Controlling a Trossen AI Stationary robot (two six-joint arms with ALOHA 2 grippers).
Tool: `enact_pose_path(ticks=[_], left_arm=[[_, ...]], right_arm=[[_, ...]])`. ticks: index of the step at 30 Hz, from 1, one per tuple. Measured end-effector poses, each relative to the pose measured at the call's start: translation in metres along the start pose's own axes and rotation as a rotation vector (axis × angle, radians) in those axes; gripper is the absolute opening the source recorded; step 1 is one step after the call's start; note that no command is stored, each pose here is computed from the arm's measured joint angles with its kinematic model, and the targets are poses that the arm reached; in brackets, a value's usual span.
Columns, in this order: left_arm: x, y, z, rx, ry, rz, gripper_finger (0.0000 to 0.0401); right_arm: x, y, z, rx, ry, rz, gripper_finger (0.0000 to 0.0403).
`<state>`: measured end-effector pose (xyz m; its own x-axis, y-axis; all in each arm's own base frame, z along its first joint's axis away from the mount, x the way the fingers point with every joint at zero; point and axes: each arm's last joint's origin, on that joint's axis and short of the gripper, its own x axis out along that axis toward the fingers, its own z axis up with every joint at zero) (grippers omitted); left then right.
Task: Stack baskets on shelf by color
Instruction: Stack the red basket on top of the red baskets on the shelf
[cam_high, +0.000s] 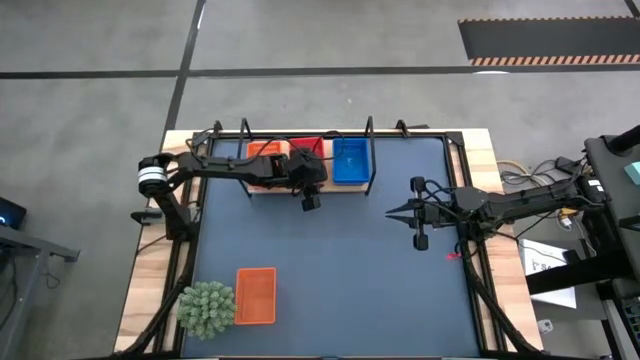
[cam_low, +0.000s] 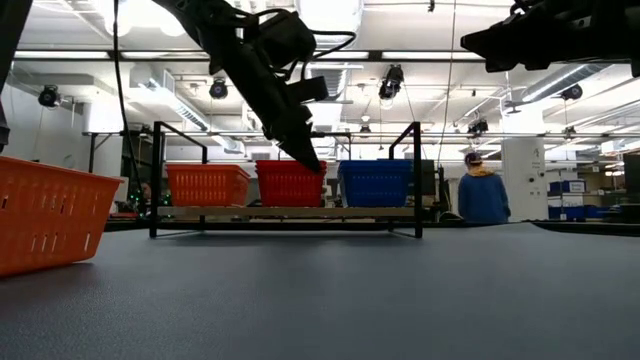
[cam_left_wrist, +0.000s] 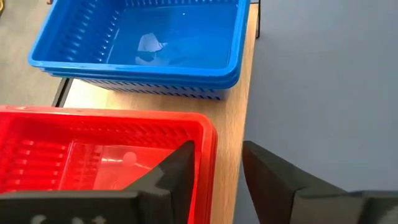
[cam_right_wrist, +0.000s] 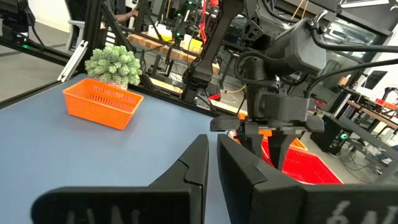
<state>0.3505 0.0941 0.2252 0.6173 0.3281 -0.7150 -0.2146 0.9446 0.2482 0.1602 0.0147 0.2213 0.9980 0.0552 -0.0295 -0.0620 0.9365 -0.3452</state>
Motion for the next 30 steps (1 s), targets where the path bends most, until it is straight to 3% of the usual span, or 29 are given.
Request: enact_pose_path(ticks=[12, 22, 30], left_arm=[[0.0002, -0.0004, -0.0018, 0.036, 0.015, -0.005, 0.0030], [-0.0004, -0.0005, -0.0019, 0.058, 0.013, -0.008, 0.0026], [-0.0052, 0.0008, 0.0005, 0.176, -0.001, -0.005, 0.0043]], right_arm=[[0.0000, 0.0000, 0.0000, 0.000, 0.000, 0.000, 0.0027], [0.0000, 0.0000, -0.0001, 0.000, 0.002, 0.000, 0.0027], [0.0000, 0.0001, -0.0002, 0.001, 0.002, 0.000, 0.0027]])
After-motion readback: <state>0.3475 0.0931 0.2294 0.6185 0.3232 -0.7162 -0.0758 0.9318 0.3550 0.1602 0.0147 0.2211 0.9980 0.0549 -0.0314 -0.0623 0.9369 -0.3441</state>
